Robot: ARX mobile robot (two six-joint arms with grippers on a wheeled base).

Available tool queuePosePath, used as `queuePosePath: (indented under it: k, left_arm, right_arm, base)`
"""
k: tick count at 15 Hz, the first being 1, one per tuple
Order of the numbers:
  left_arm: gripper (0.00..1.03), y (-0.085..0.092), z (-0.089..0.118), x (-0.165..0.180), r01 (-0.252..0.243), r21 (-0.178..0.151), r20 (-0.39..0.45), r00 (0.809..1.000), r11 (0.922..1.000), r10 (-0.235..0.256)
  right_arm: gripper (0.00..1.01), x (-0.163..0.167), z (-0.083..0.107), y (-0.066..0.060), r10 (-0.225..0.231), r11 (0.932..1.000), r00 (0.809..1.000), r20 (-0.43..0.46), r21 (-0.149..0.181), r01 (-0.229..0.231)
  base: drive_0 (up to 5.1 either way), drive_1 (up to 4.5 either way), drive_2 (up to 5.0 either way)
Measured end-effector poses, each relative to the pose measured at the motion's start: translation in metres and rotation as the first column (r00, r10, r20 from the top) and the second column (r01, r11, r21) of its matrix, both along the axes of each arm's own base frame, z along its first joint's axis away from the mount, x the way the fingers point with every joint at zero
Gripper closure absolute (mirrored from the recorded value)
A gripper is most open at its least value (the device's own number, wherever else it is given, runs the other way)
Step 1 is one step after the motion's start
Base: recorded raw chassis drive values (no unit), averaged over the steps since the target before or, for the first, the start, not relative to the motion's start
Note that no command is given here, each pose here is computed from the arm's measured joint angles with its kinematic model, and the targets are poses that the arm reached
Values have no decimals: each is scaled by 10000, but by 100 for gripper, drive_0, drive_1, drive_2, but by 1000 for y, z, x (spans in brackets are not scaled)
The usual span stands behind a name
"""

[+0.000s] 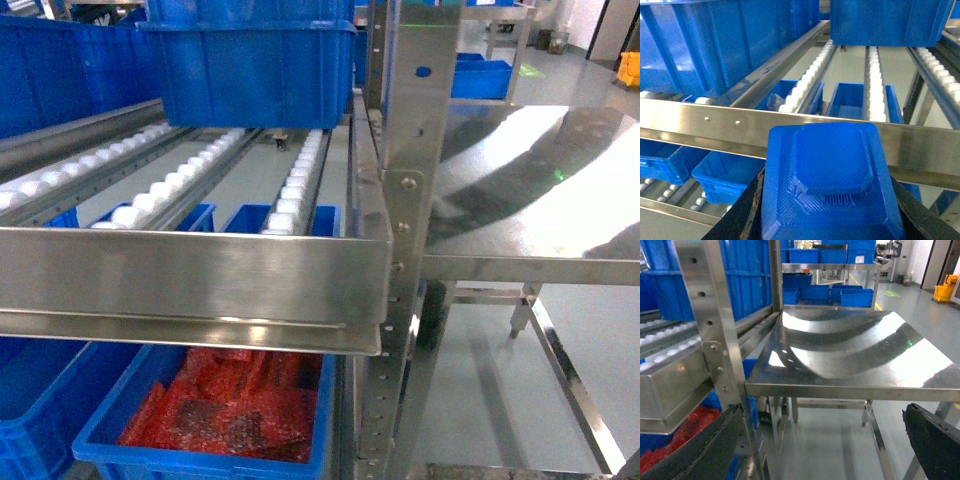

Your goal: Pick blue part to blue bin on bottom shelf

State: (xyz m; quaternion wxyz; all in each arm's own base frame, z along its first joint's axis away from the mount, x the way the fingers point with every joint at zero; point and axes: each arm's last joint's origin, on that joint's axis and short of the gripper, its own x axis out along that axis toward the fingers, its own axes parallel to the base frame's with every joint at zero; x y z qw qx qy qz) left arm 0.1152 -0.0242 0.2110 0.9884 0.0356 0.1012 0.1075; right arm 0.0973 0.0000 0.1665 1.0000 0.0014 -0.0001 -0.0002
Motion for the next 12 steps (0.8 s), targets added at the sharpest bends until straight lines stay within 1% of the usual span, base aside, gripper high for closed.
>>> queuePosePath:
  k: [12]
  left_arm:
    - [60, 0, 0, 0, 8, -15, 43, 10000, 10000, -8]
  right_arm:
    - [3, 0, 0, 0, 4, 10000, 10000, 0, -4, -4]
  base:
    - [-494, 247, 247]
